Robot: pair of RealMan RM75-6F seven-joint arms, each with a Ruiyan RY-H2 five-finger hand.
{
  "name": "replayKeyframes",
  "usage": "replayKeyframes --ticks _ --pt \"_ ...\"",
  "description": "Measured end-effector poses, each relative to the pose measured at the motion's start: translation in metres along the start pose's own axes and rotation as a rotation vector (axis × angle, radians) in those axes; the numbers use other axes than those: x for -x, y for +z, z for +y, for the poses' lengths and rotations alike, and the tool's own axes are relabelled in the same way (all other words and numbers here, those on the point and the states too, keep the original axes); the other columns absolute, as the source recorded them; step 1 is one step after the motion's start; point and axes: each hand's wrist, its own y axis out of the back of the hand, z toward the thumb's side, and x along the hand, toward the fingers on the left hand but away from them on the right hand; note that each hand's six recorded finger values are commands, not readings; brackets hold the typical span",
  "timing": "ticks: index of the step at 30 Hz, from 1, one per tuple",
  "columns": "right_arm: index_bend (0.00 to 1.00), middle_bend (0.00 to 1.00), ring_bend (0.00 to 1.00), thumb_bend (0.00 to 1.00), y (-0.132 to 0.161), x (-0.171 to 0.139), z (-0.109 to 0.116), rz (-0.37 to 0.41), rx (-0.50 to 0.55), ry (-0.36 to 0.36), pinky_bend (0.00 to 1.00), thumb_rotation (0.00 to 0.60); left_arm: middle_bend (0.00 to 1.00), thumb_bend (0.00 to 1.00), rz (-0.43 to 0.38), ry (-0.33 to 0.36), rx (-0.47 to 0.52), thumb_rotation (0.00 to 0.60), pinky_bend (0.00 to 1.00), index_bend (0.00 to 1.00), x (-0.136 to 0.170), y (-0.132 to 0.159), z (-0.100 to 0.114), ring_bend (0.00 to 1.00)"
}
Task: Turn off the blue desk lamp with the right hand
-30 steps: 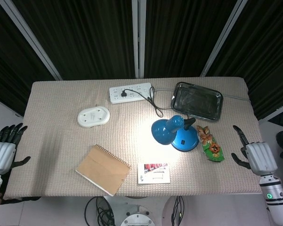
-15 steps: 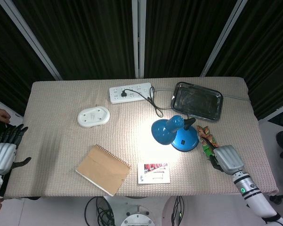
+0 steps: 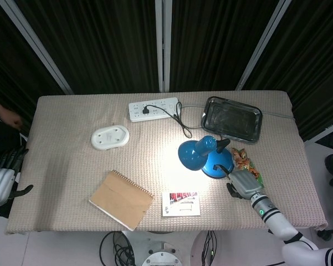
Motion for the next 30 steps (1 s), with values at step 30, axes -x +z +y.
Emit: replayKeyframes --ticks 30 --pt "0.00 1.00 1.00 0.68 -0.002 0.010 -0.014 -0.046 -0.002 0.078 1.00 0.600 0.00 0.15 0.007 0.004 0.024 0.600 0.00 0.00 -0.002 -0.004 0.000 0.00"
